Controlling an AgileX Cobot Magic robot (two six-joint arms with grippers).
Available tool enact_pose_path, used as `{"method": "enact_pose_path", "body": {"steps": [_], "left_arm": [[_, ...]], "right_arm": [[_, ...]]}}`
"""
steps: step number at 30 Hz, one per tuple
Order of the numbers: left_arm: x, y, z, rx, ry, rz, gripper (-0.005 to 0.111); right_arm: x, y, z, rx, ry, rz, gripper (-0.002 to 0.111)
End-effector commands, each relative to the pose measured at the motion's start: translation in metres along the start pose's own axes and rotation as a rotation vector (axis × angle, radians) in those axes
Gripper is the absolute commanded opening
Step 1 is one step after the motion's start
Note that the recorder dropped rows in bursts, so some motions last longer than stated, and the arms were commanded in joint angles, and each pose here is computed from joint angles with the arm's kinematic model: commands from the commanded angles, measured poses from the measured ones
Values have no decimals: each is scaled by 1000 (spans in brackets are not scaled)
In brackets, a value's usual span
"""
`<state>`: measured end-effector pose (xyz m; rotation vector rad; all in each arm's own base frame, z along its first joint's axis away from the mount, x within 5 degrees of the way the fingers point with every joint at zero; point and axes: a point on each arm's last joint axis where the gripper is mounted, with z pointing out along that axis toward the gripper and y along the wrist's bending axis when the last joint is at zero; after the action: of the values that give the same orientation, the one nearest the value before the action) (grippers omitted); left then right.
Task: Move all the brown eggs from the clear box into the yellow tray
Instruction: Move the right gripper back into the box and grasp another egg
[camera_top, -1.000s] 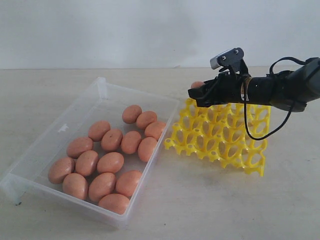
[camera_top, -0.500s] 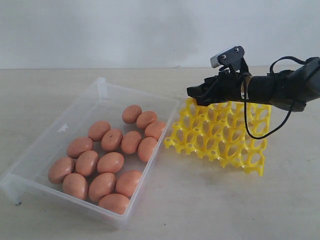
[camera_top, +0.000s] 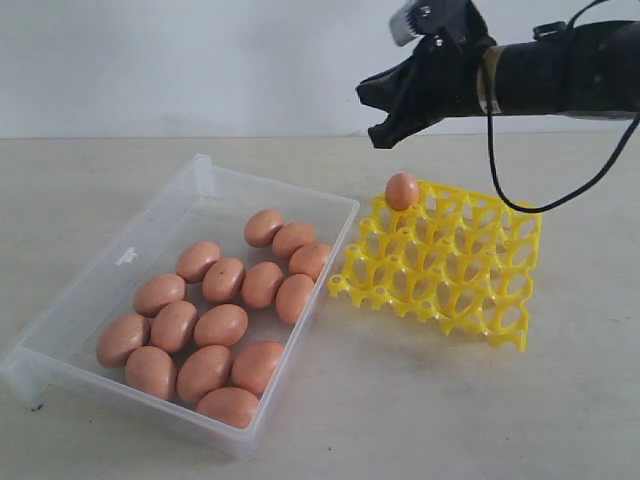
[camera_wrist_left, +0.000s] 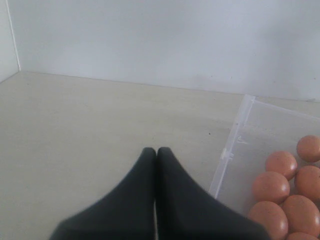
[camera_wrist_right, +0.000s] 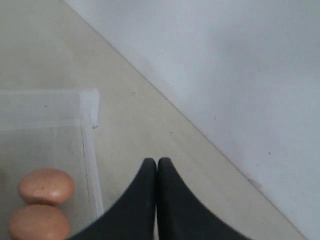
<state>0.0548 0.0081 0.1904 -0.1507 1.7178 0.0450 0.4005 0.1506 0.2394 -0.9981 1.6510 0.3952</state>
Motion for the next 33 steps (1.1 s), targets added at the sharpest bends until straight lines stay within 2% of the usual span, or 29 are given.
{"method": "enact_pose_path", "body": {"steps": [1,4,5,6,7,9,10,11,12,13,14,16,19,22,28,30,33], "left_arm": [[-2,-1,0,8,-12,6,-4],[-2,-1,0,8,-12,6,-4],[-2,-1,0,8,-12,6,-4],[-2,-1,0,8,-12,6,-4],[-2,-1,0,8,-12,6,-4],[-2,-1,0,8,-12,6,-4],[-2,-1,0,8,-12,6,-4],[-2,-1,0,8,-12,6,-4],[-2,-1,0,8,-12,6,-4],[-2,-1,0,8,-12,6,-4],[-2,-1,0,8,-12,6,-4],[-2,-1,0,8,-12,6,-4],[-2,-1,0,8,-12,6,-4],[-2,-1,0,8,-12,6,-4],[-2,-1,0,8,-12,6,-4],[-2,-1,0,8,-12,6,-4],[-2,-1,0,8,-12,6,-4]], "right_arm": [[-20,23,7,221,213,-116,0],[-24,35,2,634,482,-116,0],[-26,42,-1,714,581,-123,0],[-27,51,-2,703,670,-127,0],[-26,61,-1,618,734,-83,0],[-34,85,5,321,803,19,0],[-41,95,8,184,805,64,0],[-50,111,11,-20,788,108,0],[-60,119,11,-143,771,137,0],[-68,128,13,-251,744,164,0],[-80,138,14,-358,708,249,0],[-94,147,16,-470,660,318,0],[-104,152,22,-498,642,271,0],[-101,156,26,-503,661,119,4],[-78,177,36,-585,786,-210,39],[-72,183,41,-611,799,-310,43],[-64,188,47,-680,781,-440,44]]}}
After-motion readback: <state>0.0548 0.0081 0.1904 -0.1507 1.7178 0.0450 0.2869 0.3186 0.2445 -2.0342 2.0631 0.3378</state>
